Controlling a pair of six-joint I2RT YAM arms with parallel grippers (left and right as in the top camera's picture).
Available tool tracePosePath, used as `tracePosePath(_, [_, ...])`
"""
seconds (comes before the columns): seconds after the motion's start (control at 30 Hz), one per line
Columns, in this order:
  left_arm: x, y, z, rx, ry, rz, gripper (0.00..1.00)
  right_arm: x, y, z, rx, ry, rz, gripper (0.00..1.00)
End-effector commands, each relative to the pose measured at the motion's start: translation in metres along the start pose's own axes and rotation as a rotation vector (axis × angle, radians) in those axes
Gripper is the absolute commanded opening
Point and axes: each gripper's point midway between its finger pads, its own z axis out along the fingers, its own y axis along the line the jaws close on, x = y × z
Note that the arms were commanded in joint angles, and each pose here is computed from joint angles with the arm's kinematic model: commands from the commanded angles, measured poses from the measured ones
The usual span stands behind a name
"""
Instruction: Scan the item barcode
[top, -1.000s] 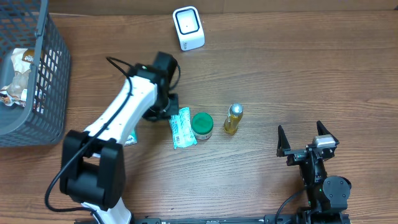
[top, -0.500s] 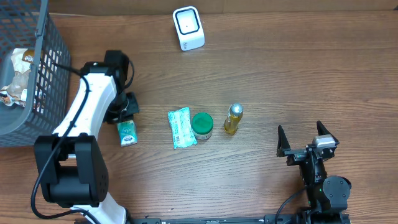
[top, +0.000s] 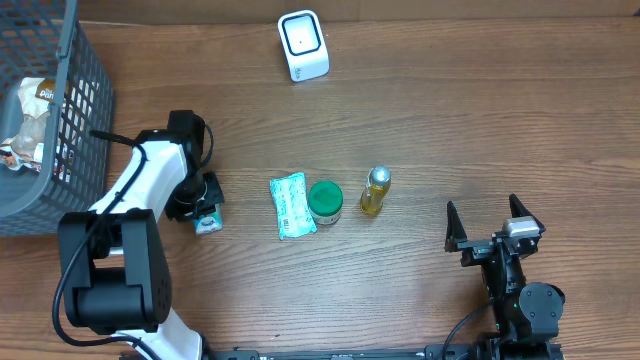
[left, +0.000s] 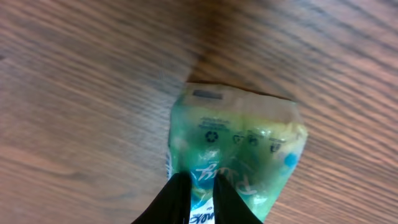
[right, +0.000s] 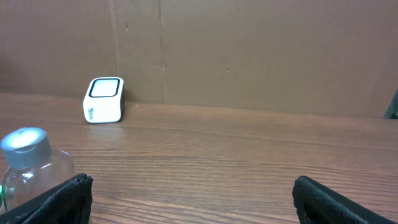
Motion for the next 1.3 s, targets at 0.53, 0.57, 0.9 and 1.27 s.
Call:
tracePosePath(0.53, [0.022, -0.068, -0.008, 0.075, -0.047, 0.181, 0.18, 0.003, -0.002, 0.000, 0.010, 0.000, 0.000, 1.00])
tracePosePath(0.57, [0.024, -0.071, -0.008, 0.076, -0.047, 0.184, 0.18, 0.003, -0.002, 0.000, 0.010, 0.000, 0.000, 1.00])
tracePosePath(0.9, [0.044, -0.104, -0.011, 0.149, -0.026, 0.248, 0.17, 0.003, -0.002, 0.000, 0.010, 0.000, 0.000, 1.00])
tracePosePath(1.27, [0.027, -0.106, -0.047, 0.151, -0.053, 0.285, 0.05, 0.003, -0.002, 0.000, 0.010, 0.000, 0.000, 1.00])
